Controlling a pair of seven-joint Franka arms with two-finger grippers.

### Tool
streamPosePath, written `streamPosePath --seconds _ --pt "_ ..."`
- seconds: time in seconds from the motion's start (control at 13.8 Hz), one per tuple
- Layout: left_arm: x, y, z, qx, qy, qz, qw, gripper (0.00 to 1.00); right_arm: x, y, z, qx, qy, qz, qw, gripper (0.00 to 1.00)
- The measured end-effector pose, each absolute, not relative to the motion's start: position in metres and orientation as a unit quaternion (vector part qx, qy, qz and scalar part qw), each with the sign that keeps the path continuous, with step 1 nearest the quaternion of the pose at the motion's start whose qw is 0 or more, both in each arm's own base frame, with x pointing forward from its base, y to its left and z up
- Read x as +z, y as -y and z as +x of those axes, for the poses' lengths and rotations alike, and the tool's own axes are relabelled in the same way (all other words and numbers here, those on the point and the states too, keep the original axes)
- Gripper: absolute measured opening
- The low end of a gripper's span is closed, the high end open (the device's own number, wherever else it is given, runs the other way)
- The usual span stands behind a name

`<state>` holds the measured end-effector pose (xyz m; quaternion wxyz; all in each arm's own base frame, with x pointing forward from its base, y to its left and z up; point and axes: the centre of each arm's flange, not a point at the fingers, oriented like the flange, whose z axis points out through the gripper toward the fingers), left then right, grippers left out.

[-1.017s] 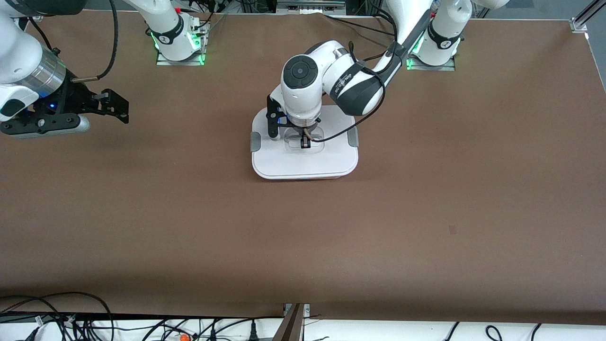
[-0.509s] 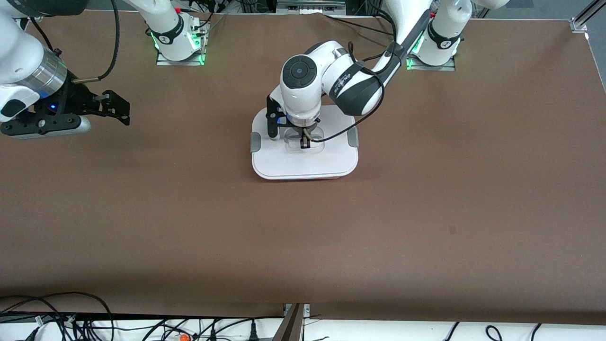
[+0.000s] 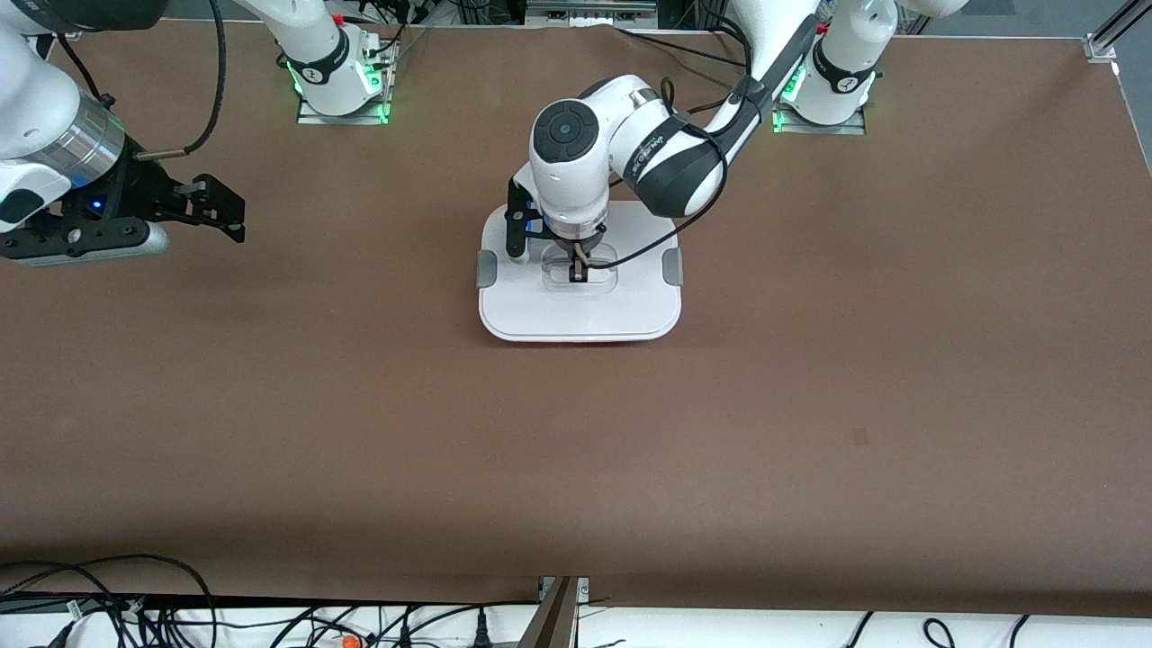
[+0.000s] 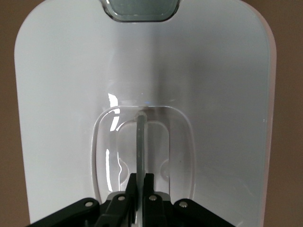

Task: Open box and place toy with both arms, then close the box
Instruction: 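Press the lid down onto the box with the left gripper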

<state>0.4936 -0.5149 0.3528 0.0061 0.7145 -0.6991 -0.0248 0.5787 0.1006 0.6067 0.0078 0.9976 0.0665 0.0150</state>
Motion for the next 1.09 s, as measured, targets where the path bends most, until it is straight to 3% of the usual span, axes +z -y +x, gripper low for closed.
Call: streamPosePath --seconds 0.65,1.09 --pt "0.3503 0.5154 0.4867 -0.03 0.705 0.709 0.006 0.07 0.6035 -0.0944 0.5854 0.024 -0.06 0.998 0.008 1.0" --pt "0.3482 0.5166 0.4846 -0.029 0.708 0.706 0.001 0.07 0.5985 -0.0935 0.5795 -0.004 -0.06 0.998 0.01 1.0"
